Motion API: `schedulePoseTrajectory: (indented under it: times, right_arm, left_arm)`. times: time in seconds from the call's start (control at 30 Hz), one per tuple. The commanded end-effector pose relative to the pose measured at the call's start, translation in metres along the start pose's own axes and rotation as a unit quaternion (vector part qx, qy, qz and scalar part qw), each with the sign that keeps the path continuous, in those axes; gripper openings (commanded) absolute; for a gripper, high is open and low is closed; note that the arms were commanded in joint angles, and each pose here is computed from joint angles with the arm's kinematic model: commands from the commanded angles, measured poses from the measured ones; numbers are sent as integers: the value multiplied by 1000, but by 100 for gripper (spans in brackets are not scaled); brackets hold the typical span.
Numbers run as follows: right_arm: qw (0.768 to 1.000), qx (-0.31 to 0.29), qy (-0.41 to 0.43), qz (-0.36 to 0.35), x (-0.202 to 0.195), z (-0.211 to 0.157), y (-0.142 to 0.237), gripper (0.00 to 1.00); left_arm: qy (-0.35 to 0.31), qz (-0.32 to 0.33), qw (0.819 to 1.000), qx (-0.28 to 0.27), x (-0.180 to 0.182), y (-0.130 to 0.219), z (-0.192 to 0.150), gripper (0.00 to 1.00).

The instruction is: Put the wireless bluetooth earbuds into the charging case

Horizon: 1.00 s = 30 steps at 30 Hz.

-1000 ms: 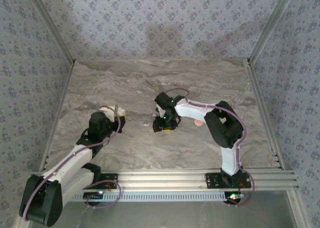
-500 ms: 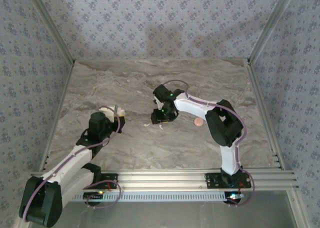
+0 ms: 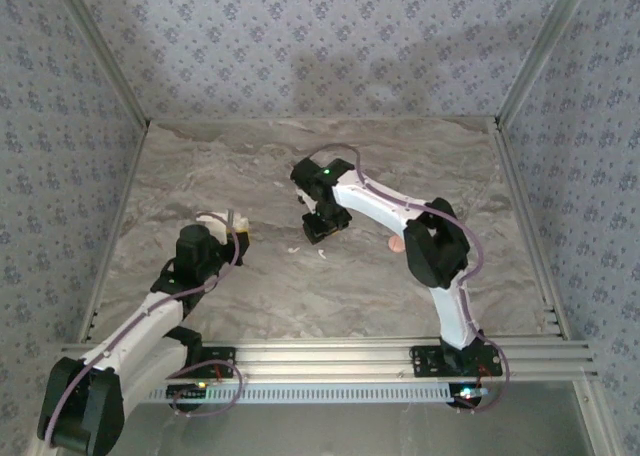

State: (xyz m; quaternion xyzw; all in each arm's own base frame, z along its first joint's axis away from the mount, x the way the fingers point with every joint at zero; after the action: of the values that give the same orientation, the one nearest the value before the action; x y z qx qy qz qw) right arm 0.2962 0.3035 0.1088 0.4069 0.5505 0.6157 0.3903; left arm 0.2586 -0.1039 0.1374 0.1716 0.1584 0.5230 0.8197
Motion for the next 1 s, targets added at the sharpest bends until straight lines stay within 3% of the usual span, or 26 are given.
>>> schedulePoseTrajectory:
  times: [0.0,0.97]
  right_arm:
    - [997,54,39,-34,-2,-14,-11,48]
    - [994,96,54,4,15,-9,-51,36]
  left_arm:
    - [-5,7,1000,-11,2,3,9,15]
    - [-4,9,1000,-6,2,4,6,15]
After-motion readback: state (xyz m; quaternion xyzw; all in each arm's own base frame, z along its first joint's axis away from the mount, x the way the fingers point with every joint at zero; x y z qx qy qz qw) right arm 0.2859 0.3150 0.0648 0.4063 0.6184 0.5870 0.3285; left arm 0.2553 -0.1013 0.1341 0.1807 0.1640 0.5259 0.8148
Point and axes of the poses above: each hand's point on the last joint's axis, 136 mm out from that joint toward the fingers, its own y axis back along the fingers, its own x axis along the line the jaws close on, z = x × y, the point moved 3 cm from there along y, back along the fingers, and after that the axes turned 13 degrees about -y, right-handed, at the moved point
